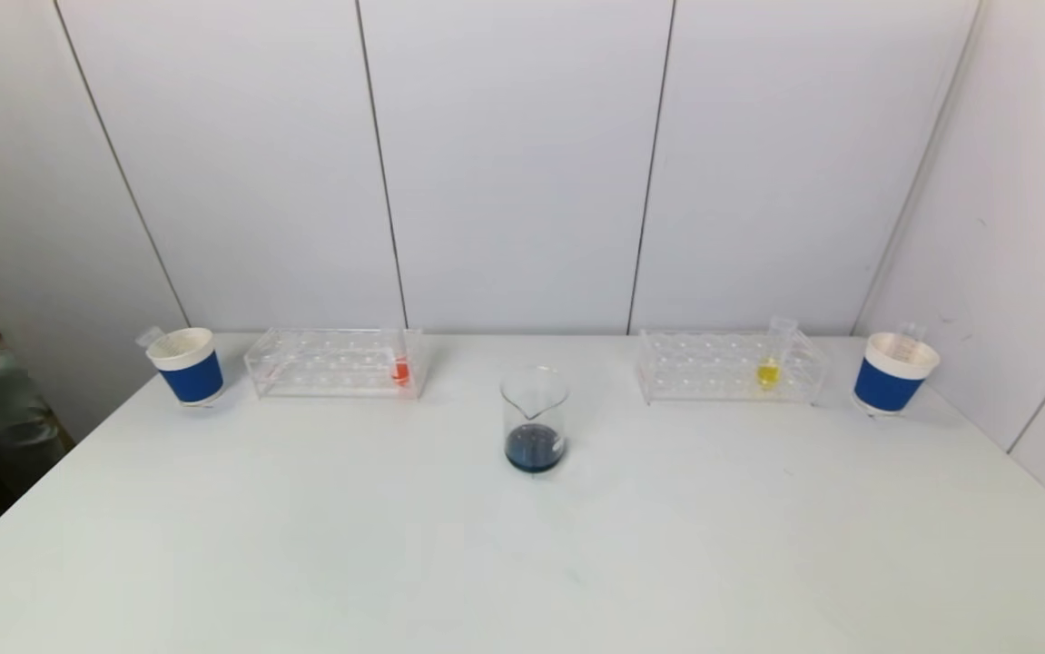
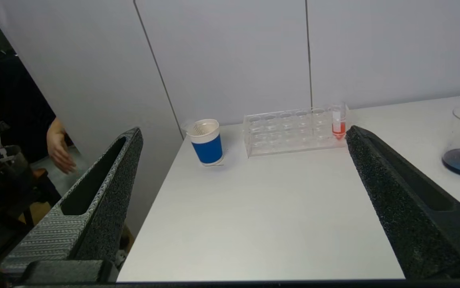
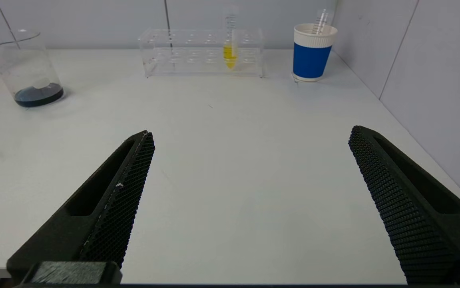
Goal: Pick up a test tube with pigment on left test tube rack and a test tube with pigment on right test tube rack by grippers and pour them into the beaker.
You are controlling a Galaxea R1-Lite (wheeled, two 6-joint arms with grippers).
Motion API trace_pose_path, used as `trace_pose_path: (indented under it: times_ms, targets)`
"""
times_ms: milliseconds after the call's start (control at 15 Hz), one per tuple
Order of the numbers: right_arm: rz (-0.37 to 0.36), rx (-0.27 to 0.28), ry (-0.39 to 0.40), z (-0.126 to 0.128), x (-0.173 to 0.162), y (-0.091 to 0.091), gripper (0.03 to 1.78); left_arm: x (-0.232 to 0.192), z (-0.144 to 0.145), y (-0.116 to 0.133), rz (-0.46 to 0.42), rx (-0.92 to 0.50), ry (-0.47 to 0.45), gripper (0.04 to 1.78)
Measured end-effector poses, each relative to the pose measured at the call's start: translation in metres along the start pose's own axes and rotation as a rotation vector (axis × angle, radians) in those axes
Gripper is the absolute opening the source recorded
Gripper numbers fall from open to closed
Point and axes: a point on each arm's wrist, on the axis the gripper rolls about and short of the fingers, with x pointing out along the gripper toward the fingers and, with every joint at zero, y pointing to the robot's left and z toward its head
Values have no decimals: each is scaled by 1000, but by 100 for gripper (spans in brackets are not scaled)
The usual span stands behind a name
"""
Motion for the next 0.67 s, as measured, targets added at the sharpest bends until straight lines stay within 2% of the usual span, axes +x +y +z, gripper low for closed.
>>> trace_pose_path:
  times_ms: [267, 400, 667]
  targets:
    - [0, 0, 0, 0, 0, 0, 177, -24, -7, 0, 57, 11, -56, 177]
    - [0, 0, 0, 0, 0, 0, 177, -32, -17, -3, 34, 10, -54, 177]
    - [0, 1, 0, 0, 0, 0, 177, -49, -54, -10, -43, -7, 11, 177]
